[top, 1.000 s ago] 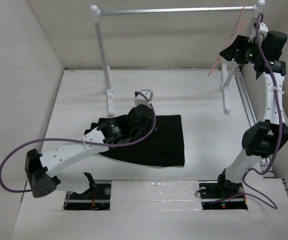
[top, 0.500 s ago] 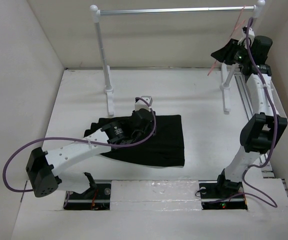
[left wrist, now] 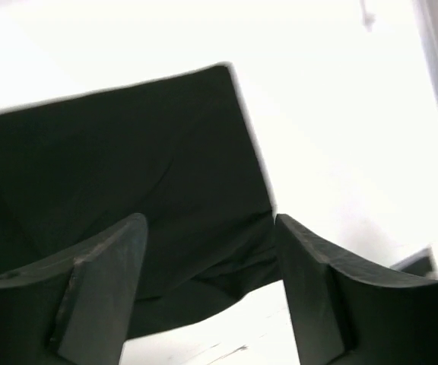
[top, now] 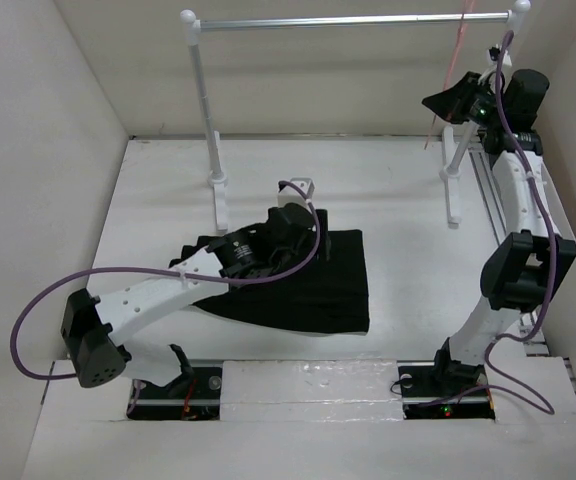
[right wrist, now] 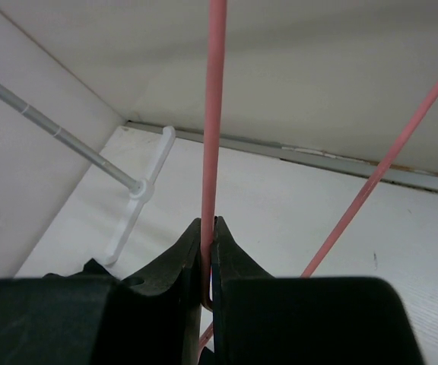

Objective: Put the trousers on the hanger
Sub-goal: Grab a hanger with the right arm, then place trousers on hanger

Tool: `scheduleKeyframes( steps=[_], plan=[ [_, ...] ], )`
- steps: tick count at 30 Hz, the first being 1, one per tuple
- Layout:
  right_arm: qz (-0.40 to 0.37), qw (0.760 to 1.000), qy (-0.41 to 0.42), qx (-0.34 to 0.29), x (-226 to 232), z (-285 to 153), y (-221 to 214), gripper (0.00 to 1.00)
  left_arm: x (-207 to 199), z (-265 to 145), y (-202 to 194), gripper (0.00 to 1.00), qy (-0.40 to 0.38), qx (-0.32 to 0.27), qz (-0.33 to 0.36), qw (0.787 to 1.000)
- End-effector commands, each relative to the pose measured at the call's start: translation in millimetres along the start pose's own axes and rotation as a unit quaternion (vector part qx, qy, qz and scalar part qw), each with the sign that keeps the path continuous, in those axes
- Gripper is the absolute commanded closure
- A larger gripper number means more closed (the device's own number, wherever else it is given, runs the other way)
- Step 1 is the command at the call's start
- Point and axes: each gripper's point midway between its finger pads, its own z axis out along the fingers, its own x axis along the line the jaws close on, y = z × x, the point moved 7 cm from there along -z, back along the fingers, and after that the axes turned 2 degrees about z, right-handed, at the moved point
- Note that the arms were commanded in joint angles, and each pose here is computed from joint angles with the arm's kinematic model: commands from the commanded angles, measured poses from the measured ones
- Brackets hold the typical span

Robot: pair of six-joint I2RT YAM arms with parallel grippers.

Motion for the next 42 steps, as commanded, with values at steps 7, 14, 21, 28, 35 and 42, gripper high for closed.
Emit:
scheduleKeyframes(
  steps=[7,14,21,28,35,42],
  plan=[
    [-0.072,0.997,0.031,-0.010,55,-50,-12,0.99,-69,-46,110,0.32,-0.132,-0.104,-0.020,0.986],
    [-0.065,0.996,0.005,0.064,62,-74,-80,0.99,-108,-59,169,0.28,-0.183,-0.161,-0.008,0.970],
    [-0.056,0.989,-0.019,0.135,59,-91,-128,1.00,-134,-24,176,0.28,-0.194,-0.157,-0.003,0.968],
    [-0.039,0.987,-0.009,0.157,85,-103,-165,1.00,-137,33,161,0.28,-0.128,-0.142,-0.016,0.981],
    [-0.034,0.984,0.001,0.178,109,-109,-186,1.00,-140,69,154,0.34,-0.101,-0.166,-0.062,0.979],
    [-0.037,0.981,0.000,0.191,119,-116,-195,0.99,-144,87,156,0.48,-0.083,-0.181,-0.080,0.977]
  ],
)
